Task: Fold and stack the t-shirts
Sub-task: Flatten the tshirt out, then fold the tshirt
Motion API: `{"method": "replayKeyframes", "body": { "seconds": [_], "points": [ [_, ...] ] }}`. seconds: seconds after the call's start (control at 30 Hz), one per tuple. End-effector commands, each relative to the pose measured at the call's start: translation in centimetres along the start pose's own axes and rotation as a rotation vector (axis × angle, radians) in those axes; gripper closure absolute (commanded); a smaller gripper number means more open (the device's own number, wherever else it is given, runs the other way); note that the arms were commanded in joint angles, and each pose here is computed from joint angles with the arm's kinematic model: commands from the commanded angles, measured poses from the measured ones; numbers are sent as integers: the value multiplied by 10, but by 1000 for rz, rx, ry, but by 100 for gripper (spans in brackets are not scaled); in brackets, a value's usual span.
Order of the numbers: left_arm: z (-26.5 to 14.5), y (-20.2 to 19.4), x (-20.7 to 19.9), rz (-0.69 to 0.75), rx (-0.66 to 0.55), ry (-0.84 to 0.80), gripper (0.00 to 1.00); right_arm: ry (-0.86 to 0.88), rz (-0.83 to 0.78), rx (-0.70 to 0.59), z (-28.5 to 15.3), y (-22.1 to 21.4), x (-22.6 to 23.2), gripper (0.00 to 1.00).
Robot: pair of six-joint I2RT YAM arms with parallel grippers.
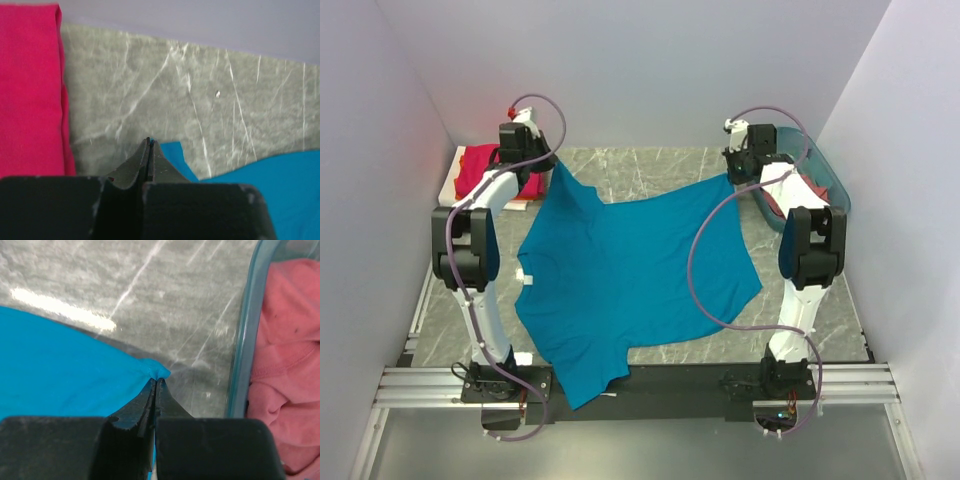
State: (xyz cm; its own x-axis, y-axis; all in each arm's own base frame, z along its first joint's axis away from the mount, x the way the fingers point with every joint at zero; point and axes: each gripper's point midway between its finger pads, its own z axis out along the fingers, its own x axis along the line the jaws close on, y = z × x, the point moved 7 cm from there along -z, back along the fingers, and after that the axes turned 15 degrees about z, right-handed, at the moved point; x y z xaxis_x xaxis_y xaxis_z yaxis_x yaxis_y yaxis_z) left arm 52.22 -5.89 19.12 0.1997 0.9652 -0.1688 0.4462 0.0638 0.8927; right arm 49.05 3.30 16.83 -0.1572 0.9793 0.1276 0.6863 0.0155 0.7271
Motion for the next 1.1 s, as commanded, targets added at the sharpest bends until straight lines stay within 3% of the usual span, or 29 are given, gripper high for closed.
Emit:
{"method": "replayKeyframes", "body": {
  "seconds": [0.0, 0.47, 1.07],
  "points": [
    [-32, 34, -11, 57, -114, -44, 100, 11, 17, -21, -3, 1, -5, 100],
    [-78, 27, -25, 95, -137, -89, 100, 47, 9, 33, -8, -22, -2, 100],
    [-123, 24, -30, 118, -161, -49, 100, 13, 38, -3, -23, -24, -24, 100]
  ]
}}
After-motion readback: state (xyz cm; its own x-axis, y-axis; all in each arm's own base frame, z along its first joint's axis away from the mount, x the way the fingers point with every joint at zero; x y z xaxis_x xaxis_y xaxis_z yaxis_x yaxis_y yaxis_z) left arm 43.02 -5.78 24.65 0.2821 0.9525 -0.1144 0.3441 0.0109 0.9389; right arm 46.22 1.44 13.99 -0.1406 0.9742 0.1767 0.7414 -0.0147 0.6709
